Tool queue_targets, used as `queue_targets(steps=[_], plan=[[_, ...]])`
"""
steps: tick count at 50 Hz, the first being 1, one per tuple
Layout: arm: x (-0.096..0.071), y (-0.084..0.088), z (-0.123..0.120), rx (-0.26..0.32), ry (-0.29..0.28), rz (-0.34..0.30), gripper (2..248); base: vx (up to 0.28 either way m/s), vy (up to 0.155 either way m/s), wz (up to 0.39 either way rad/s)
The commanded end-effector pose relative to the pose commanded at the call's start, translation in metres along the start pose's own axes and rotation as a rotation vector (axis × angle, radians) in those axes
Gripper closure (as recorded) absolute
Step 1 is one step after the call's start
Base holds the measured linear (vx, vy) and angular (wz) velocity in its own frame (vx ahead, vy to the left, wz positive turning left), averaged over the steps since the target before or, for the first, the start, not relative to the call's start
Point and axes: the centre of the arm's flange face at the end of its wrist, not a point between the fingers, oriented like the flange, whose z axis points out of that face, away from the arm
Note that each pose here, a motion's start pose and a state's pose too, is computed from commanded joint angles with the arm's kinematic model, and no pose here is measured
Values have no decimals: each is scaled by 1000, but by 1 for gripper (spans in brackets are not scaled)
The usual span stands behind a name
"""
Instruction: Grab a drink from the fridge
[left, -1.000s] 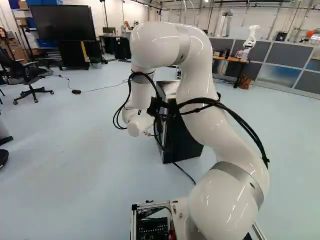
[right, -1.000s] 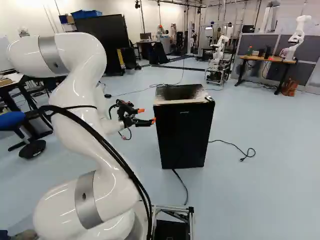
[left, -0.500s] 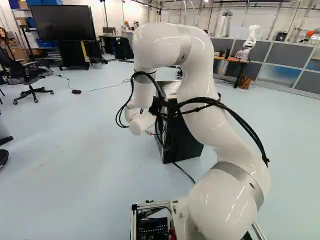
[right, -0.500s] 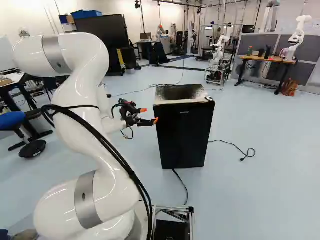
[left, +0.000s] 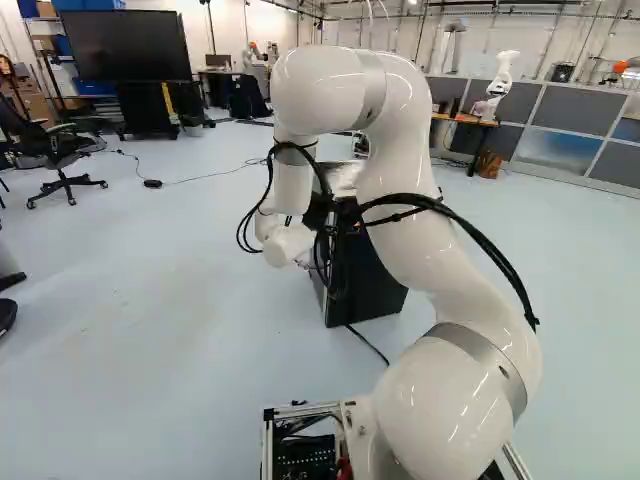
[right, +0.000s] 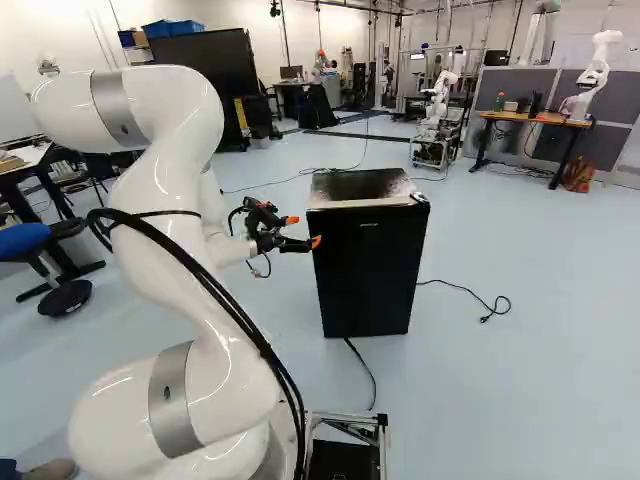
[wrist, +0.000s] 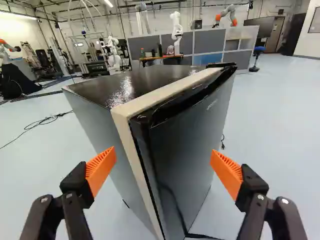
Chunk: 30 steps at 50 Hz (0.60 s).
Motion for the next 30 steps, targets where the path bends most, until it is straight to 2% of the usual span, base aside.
queue_targets(steps=[30], plan=[[3,6,11,-25,9,6,3,0,0,0]])
